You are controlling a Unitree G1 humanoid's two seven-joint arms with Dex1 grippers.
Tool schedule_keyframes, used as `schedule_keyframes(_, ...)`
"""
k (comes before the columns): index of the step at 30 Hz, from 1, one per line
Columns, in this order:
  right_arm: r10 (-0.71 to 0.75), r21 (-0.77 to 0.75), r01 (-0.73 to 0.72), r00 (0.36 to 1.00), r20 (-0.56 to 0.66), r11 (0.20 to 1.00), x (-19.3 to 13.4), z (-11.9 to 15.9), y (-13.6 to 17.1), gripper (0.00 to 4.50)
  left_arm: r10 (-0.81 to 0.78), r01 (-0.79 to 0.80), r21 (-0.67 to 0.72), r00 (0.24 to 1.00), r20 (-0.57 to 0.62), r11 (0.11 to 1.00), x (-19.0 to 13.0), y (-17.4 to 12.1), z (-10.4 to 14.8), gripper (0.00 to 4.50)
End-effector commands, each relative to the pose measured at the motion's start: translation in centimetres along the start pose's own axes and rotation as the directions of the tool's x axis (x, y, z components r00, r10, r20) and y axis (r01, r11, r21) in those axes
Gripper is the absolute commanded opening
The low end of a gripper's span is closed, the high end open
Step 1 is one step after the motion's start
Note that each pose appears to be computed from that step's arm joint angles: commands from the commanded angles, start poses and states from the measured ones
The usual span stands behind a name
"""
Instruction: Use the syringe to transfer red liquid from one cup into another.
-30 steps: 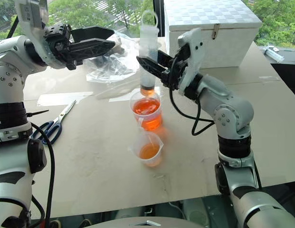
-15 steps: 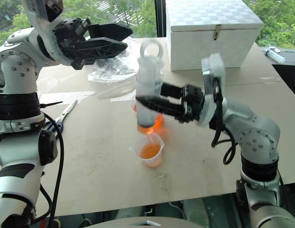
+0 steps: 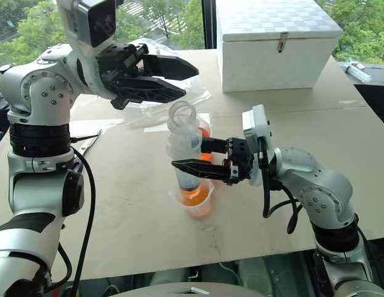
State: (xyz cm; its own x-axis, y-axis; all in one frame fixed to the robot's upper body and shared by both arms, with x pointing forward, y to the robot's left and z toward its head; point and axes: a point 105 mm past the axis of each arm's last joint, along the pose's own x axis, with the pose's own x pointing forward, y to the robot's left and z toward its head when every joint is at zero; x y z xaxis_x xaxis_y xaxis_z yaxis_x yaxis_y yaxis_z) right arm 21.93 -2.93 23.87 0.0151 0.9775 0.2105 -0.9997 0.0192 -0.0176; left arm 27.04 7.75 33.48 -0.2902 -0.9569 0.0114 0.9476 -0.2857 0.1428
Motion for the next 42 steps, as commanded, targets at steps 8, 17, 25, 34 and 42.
schedule_keyframes(8,-0.034,-0.097,0.034,0.999,0.000,0.995,-0.2,0.6,-0.7,1.44,-0.037,0.037,0.017,0.999,-0.012,0.999,0.2,-2.0,1.2,2.32)
schedule_keyframes(17,-0.067,-0.094,0.066,0.998,-0.013,0.993,-0.4,-0.2,-1.0,1.44,0.068,-0.068,-0.001,0.996,-0.054,0.998,0.1,-3.9,0.8,2.32)
schedule_keyframes(25,-0.105,-0.102,0.103,0.994,-0.016,0.989,-0.7,-0.6,-1.5,1.44,0.315,-0.319,-0.028,0.943,-0.109,0.947,1.0,-2.7,-1.0,2.32)
schedule_keyframes(34,-0.117,-0.092,0.115,0.993,-0.015,0.989,-0.9,-0.9,-1.6,1.44,0.335,-0.345,-0.142,0.938,-0.090,0.928,2.4,-3.9,-2.2,2.32)
schedule_keyframes(42,-0.115,-0.092,0.114,0.993,-0.016,0.989,-0.9,-0.9,-1.7,1.44,0.326,-0.340,-0.177,0.940,-0.104,0.924,2.5,-4.5,-2.4,1.67)
